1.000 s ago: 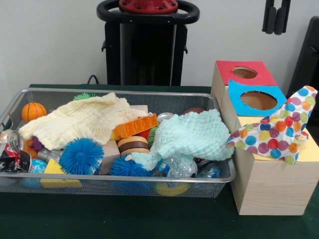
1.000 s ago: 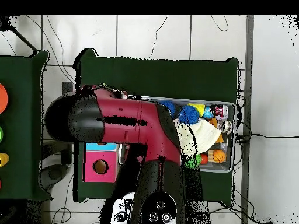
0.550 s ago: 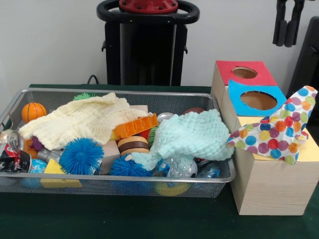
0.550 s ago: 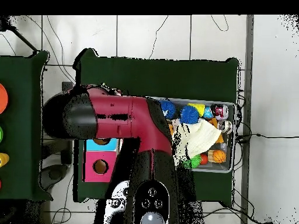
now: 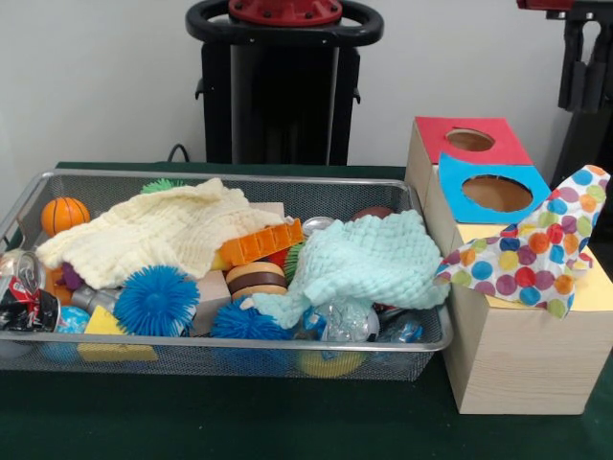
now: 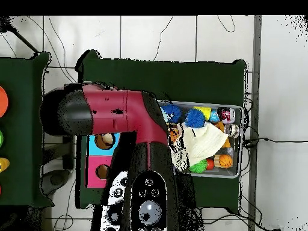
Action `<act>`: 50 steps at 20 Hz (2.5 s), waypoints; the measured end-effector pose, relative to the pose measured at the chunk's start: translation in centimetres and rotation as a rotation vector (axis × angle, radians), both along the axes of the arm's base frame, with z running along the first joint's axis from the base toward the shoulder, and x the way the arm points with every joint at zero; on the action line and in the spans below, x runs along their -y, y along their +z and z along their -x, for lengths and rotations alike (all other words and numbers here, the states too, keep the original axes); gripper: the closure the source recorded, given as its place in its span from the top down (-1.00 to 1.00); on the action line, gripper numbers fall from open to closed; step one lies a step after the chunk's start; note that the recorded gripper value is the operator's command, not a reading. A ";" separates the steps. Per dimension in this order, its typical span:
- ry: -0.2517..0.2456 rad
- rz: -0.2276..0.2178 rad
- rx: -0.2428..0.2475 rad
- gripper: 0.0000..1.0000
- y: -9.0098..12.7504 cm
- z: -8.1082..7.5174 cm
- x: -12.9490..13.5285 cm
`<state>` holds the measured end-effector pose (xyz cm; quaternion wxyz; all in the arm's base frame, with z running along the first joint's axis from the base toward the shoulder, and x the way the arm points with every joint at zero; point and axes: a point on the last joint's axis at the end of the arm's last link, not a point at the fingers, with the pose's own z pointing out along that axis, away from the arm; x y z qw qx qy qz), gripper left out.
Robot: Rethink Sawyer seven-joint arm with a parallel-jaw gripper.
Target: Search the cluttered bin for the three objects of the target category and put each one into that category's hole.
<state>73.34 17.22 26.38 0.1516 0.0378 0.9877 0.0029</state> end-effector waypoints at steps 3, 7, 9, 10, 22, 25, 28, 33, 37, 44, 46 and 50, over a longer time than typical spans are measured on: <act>0.005 -0.010 0.014 -1.00 -0.1 -1.2 -0.3; 0.012 -0.019 0.031 -1.00 -0.1 -2.4 -0.5; 0.016 -0.022 0.040 -1.00 0.0 -3.0 -0.7; 0.017 -0.024 0.045 -1.00 0.0 -3.4 -0.7; 0.011 -0.048 0.090 -1.00 0.1 -6.6 0.7; 0.003 -0.059 0.099 -1.00 0.1 -7.5 1.3; -0.005 -0.070 0.107 -1.00 0.2 -8.2 1.9; -0.001 -0.051 0.116 -1.00 -0.2 -8.8 2.8; 0.013 -0.023 0.126 -1.00 -0.4 -9.1 3.1; 0.020 -0.007 0.134 -1.00 -0.5 -9.5 3.5; 0.019 -0.007 0.133 -1.00 -0.6 -9.5 3.6; 0.017 -0.005 0.127 -1.00 -0.9 -9.5 3.8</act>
